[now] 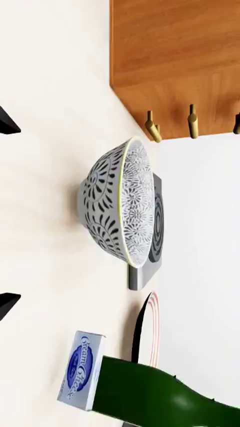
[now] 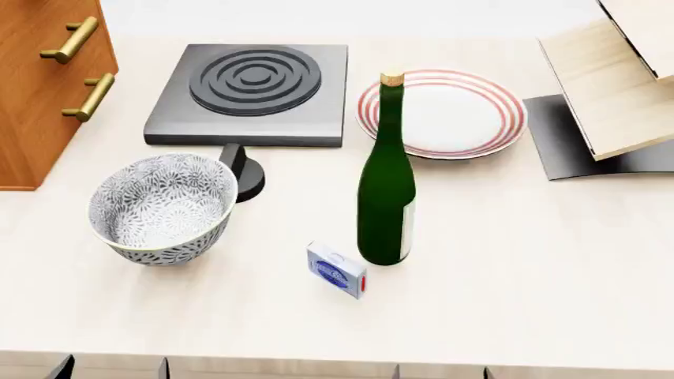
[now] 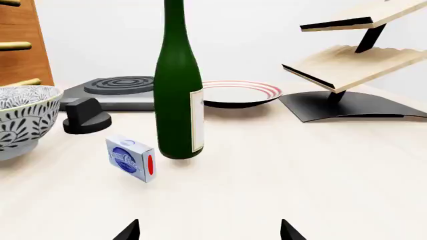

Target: Pick up the akita bowl and put it on the plate.

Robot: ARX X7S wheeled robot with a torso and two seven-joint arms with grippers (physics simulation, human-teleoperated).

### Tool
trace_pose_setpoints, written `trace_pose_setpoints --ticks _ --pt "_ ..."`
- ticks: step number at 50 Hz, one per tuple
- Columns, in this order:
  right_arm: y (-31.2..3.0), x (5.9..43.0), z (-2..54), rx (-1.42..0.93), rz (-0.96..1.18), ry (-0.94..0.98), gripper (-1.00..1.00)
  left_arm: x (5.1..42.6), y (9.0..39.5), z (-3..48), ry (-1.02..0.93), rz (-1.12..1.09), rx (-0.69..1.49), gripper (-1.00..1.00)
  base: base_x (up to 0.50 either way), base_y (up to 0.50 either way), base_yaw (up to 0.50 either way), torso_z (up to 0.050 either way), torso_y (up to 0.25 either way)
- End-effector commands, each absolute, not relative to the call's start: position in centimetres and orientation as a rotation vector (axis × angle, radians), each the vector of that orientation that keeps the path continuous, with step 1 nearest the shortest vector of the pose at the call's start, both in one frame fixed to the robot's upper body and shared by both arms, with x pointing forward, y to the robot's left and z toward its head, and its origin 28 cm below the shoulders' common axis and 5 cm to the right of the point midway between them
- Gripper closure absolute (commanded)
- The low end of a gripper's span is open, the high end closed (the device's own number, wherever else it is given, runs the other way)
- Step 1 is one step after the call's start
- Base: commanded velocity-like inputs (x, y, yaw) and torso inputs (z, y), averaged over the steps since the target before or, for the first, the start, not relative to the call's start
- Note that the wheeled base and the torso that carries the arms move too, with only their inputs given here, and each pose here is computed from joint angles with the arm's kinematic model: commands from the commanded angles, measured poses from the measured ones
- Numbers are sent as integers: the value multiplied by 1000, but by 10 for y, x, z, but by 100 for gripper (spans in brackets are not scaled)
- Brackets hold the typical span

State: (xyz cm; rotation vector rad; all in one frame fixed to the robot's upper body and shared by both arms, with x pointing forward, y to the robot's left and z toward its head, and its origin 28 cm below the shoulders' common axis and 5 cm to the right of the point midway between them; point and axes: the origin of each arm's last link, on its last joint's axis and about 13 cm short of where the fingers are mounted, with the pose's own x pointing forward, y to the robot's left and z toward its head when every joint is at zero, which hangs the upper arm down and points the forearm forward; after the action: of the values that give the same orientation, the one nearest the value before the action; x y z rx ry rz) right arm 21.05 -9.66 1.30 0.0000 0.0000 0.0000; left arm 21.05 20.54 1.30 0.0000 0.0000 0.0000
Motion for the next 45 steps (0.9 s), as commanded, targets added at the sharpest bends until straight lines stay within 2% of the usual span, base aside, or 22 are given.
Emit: trace_pose_setpoints --ticks 1,12,17,34,45 --pt "-97 210 14 0 25 0 -100 210 206 14 0 0 0 -100 0 0 0 0 0" --pt "-95 208 23 -51 -50 -85 -100 210 204 26 -77 24 37 -100 0 0 0 0 0" --pt "-96 206 47 -62 -93 -161 -100 207 206 52 -209 59 54 -100 0 0 0 0 0" --pt "-94 188 105 -68 -133 -377 -100 190 208 114 -436 83 76 -100 0 0 0 0 0" --pt "-101 183 112 -41 -166 -406 -100 184 218 124 -498 142 48 -100 0 0 0 0 0"
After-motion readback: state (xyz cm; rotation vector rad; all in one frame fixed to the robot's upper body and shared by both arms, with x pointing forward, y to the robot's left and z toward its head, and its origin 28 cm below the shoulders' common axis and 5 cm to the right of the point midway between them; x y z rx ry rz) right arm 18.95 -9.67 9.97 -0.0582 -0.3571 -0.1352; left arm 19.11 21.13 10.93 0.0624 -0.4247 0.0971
